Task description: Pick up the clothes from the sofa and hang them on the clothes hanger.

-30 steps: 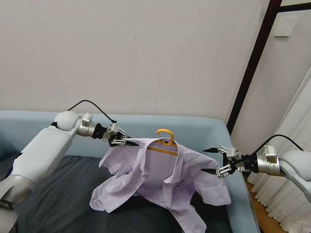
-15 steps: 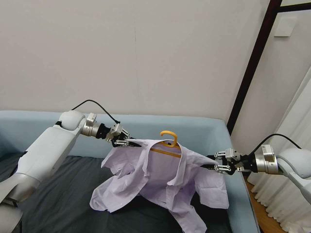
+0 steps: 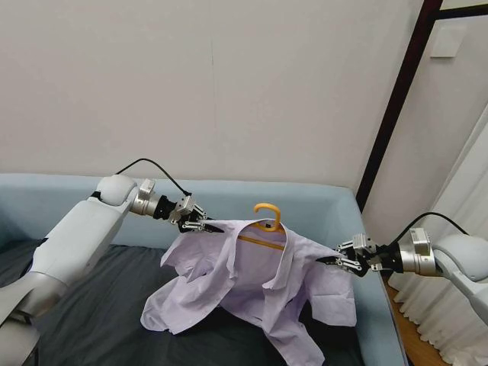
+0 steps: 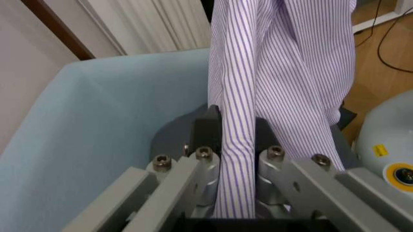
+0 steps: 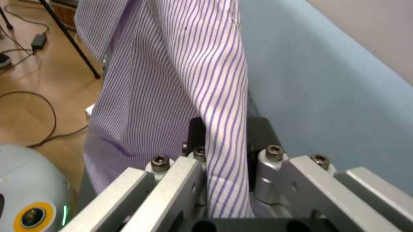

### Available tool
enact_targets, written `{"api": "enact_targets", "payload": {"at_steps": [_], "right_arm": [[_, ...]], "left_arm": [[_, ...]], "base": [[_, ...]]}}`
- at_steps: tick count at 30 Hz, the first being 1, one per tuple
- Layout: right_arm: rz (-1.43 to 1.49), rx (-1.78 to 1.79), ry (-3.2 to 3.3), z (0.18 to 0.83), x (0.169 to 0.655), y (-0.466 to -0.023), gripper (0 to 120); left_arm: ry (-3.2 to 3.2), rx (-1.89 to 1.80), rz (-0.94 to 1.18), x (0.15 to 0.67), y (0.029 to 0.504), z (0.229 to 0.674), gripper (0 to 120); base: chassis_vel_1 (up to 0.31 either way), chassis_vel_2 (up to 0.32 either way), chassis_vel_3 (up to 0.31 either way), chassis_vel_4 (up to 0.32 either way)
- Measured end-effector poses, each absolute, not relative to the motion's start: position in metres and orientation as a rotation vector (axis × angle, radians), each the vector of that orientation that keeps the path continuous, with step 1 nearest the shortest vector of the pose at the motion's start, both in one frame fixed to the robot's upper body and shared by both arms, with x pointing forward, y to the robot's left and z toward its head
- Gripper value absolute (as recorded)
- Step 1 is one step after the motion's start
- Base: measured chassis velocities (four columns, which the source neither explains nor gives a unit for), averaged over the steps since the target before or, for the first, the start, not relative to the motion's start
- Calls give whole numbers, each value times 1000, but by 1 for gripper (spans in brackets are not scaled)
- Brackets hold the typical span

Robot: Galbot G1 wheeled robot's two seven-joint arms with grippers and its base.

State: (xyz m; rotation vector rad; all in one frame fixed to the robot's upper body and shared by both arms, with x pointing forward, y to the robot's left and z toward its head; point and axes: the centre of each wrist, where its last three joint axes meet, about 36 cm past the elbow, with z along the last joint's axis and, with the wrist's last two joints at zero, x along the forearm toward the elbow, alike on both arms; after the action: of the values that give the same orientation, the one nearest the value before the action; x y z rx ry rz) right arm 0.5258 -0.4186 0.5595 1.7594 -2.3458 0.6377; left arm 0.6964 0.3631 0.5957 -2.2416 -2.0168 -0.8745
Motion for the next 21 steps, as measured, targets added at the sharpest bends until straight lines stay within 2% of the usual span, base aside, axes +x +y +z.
{"api": "enact_targets", "payload": {"at_steps": [3, 6, 8, 9, 13, 14, 15, 19, 21], "right_arm": [[618, 1768, -2362, 566, 527, -422, 4], [618, 1762, -2364, 568, 527, -424, 1], [594, 1755, -2368, 574, 527, -429, 0], [594, 1755, -2368, 574, 527, -429, 0], [546, 1758, -2373, 580, 525, -435, 0], [546, 1758, -2373, 580, 525, -435, 0], [529, 1762, -2377, 581, 525, -434, 0], [481, 1763, -2405, 581, 523, -433, 0], [445, 1748, -2449, 584, 521, -434, 0]], "left_arm": [[-2034, -2268, -887, 697, 365, 593, 14], [-2047, -2277, -893, 697, 368, 592, 19], [-2096, -2306, -885, 697, 375, 590, 32], [-2096, -2306, -885, 697, 375, 590, 32], [-2171, -2313, -842, 693, 389, 591, 49], [-2171, -2313, -842, 693, 389, 591, 49], [-2190, -2306, -838, 692, 394, 593, 55], [-2257, -2291, -819, 688, 404, 597, 66], [-2394, -2272, -743, 682, 416, 598, 76]], "base": [[0, 0, 0, 0], [0, 0, 0, 0], [0, 0, 0, 0], [0, 0, 0, 0], [0, 0, 0, 0], [0, 0, 0, 0], [0, 0, 0, 0], [0, 0, 0, 0], [0, 0, 0, 0]]}}
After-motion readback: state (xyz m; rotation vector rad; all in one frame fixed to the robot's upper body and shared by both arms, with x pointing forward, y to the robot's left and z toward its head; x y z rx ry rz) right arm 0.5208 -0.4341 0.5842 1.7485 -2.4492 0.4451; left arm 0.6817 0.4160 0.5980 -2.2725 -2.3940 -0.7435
